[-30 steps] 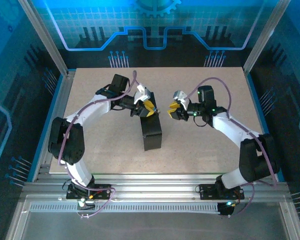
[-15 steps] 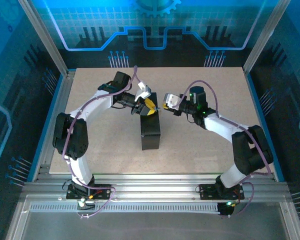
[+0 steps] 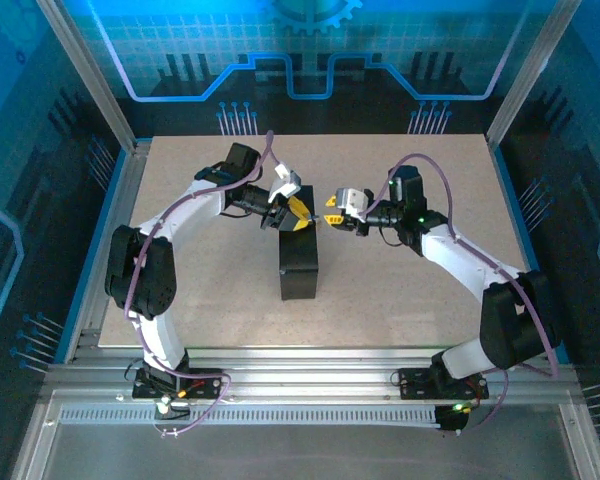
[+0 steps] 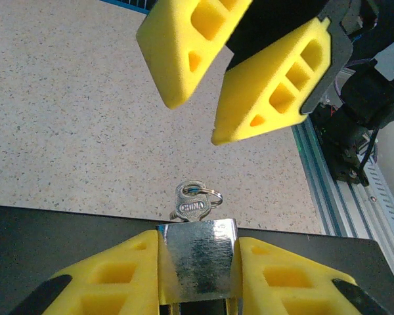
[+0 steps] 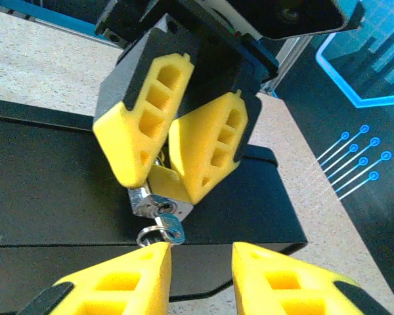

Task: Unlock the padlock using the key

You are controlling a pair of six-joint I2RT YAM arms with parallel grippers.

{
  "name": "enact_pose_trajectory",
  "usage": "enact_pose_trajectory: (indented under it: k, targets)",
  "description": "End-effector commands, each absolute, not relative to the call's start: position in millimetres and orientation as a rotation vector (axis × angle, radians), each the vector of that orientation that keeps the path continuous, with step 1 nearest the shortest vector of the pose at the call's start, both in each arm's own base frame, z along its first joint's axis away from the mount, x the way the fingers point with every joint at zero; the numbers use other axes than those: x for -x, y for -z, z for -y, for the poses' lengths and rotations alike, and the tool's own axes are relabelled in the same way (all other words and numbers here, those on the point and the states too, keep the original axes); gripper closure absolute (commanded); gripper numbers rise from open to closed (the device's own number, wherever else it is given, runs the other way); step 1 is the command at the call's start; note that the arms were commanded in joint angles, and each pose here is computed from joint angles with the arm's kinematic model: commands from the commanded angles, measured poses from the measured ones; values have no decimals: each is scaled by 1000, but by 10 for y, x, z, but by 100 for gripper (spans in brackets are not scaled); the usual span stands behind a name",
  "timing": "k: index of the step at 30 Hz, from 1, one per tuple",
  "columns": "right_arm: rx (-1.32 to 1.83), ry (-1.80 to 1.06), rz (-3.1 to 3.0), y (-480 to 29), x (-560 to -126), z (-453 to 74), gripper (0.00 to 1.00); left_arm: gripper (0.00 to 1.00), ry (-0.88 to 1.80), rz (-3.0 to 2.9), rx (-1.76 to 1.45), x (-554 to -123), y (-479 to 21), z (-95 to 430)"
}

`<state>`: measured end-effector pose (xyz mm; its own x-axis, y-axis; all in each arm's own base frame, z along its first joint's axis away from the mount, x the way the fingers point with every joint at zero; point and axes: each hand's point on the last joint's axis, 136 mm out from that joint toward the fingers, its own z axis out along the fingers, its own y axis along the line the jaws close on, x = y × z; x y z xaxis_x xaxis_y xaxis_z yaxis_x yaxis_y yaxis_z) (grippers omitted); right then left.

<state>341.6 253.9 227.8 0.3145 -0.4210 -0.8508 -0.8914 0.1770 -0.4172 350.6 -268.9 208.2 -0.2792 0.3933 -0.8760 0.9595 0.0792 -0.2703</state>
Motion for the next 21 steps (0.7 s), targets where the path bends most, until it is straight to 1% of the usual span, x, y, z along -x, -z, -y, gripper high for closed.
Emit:
enact_pose_trajectory:
  k: [1,15,21]
  targets:
    - [1470,-584,-1276,-2296,-3350,-2662,70,100,1221,-1646,-1354,-3464,-2318,2698]
    - [1526,-623,-1287,-2143,-3356,-2739,70,100,1217,-1635,-1354,-3471,-2355,2702]
    - [1529,-624,-1280,-2138,-3373,-2792,71,100,1219,-1635,-1355,-3468,-2361,2703]
